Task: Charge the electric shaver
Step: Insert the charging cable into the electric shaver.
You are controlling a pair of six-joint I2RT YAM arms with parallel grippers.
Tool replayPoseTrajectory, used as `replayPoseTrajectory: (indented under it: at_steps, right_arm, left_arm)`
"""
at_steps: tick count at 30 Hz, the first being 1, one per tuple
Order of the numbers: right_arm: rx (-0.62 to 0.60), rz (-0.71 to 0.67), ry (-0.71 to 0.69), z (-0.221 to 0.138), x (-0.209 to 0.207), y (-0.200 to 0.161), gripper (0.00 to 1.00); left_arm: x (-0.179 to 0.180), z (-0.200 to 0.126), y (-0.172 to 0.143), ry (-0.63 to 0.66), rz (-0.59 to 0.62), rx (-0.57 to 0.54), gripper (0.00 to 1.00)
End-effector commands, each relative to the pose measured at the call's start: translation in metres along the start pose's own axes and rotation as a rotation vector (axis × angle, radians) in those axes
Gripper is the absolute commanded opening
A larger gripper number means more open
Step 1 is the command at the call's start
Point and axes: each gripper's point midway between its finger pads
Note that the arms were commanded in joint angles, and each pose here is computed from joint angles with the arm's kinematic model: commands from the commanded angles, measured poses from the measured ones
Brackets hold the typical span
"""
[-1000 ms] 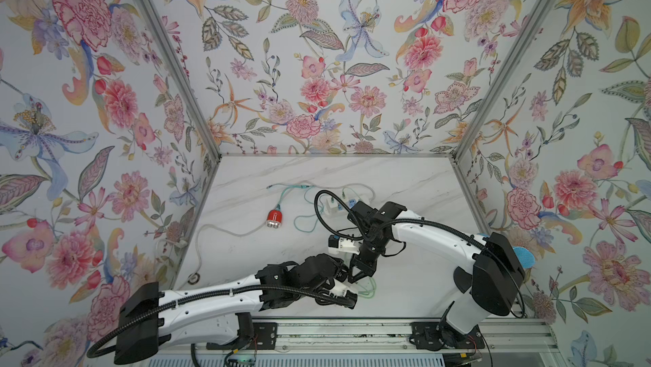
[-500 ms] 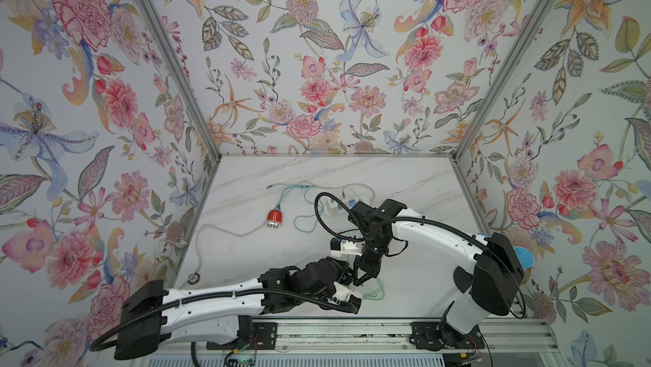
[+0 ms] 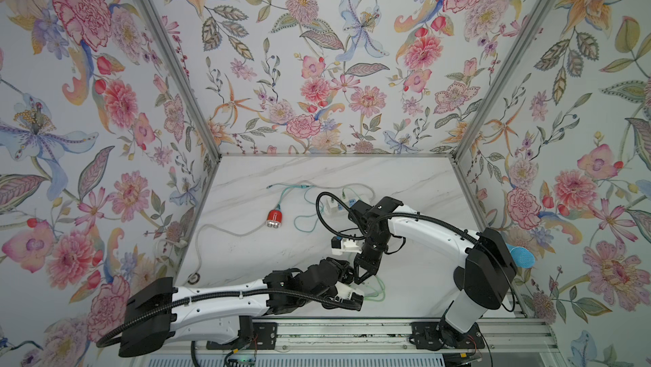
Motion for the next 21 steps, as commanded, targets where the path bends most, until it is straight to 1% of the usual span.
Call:
replayPoseTrajectory:
  at_steps: [1,8,13,17,21]
  right_arm:
    - [-0.267,-0.174,-0.107,-0.026,-0.029,0.059,0.00]
    - [-0.271,-0.111,-0.115,-0.025,-0.045,0.051,0.00]
    - [-0.280,-0.167,-0.120,-0.028,-0.045,0.054,0.00]
    - [-0.324,-0.216,-0.123,-0.039,-0.044,0.060,0.00]
    - [-0.330,-0.239,-0.134,-0.043,-0.046,0.062,0.00]
  left_arm:
    - [-0.012,-0.015,0.077,-0.093,0.004,-0.293,0.00]
    - [-0.015,-0.012,0.071,-0.106,-0.023,-0.251,0.00]
    - [-0.014,-0.014,0.074,-0.080,-0.035,-0.293,0.00]
    - [-0.018,-0.013,0.072,-0.078,-0.039,-0.310,0.00]
    - [-0.015,-0.015,0.074,-0.079,-0.055,-0.335,0.00]
Point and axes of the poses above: each gripper's point midway between its finger pads, its own z axis out along the fingers, its own x axis along the line the jaws close on, y = z × x, and after that the axes turned 14 degrees about -z, right-handed
